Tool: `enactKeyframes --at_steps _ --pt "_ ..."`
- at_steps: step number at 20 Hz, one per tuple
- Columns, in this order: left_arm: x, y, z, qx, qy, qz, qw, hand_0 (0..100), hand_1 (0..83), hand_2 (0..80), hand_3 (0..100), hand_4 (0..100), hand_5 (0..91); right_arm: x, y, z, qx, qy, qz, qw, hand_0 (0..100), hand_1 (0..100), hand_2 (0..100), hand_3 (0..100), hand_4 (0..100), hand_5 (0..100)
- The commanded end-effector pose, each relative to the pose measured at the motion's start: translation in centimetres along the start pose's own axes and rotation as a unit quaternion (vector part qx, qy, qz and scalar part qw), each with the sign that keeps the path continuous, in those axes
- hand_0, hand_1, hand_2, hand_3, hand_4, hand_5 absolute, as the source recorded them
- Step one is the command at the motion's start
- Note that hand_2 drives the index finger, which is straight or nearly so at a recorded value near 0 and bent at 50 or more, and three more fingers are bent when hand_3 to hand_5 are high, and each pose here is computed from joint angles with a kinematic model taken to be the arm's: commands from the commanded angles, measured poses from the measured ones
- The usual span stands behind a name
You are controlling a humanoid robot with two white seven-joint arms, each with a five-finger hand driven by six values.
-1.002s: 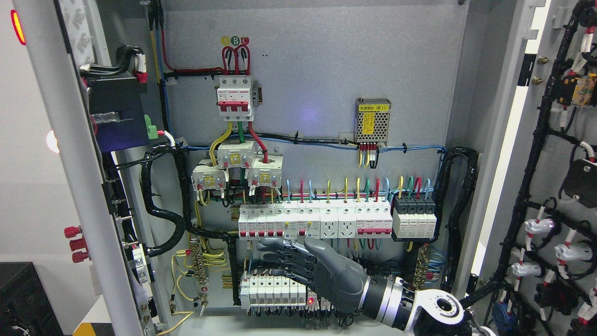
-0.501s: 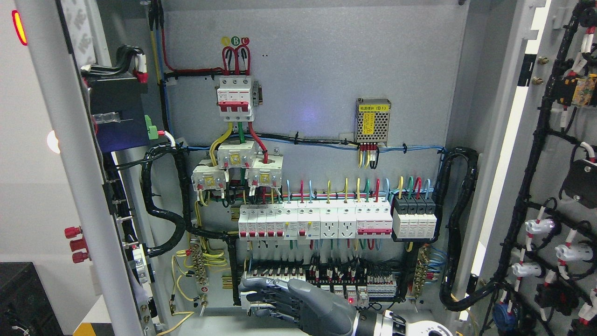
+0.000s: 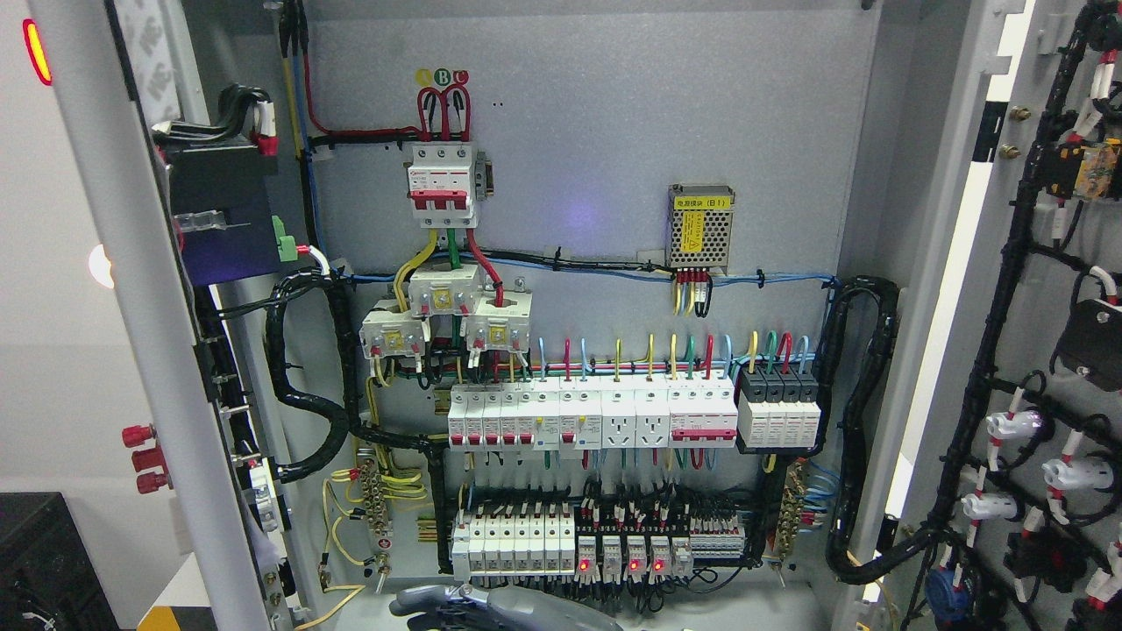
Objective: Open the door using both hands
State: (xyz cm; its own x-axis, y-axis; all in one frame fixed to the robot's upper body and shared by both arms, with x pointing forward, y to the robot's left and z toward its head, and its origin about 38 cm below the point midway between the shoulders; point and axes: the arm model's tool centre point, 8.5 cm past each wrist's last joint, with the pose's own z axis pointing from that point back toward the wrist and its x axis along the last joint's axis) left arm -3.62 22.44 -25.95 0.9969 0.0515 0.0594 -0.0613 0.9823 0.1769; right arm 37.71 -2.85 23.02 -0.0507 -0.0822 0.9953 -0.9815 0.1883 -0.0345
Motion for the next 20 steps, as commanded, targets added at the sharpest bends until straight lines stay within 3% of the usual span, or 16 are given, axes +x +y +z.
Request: enactKeyframes --at_steps 1,20 --pt "0.0 0.0 0.0 0.001 0.002 0.01 1.0 0 0.0 0.0 0 0 0.0 -0.3 3.2 -4.0 0.049 -0.014 -0.018 0.999 19 0 0 0 0 0" --pt "2.3 1.2 -0.5 0.008 -0.076 0.025 0.997 0 0.0 0.0 0 0 0.0 0.6 5.6 -8.9 0.088 -0.037 -0.05 0.994 19 0 0 0 0 0"
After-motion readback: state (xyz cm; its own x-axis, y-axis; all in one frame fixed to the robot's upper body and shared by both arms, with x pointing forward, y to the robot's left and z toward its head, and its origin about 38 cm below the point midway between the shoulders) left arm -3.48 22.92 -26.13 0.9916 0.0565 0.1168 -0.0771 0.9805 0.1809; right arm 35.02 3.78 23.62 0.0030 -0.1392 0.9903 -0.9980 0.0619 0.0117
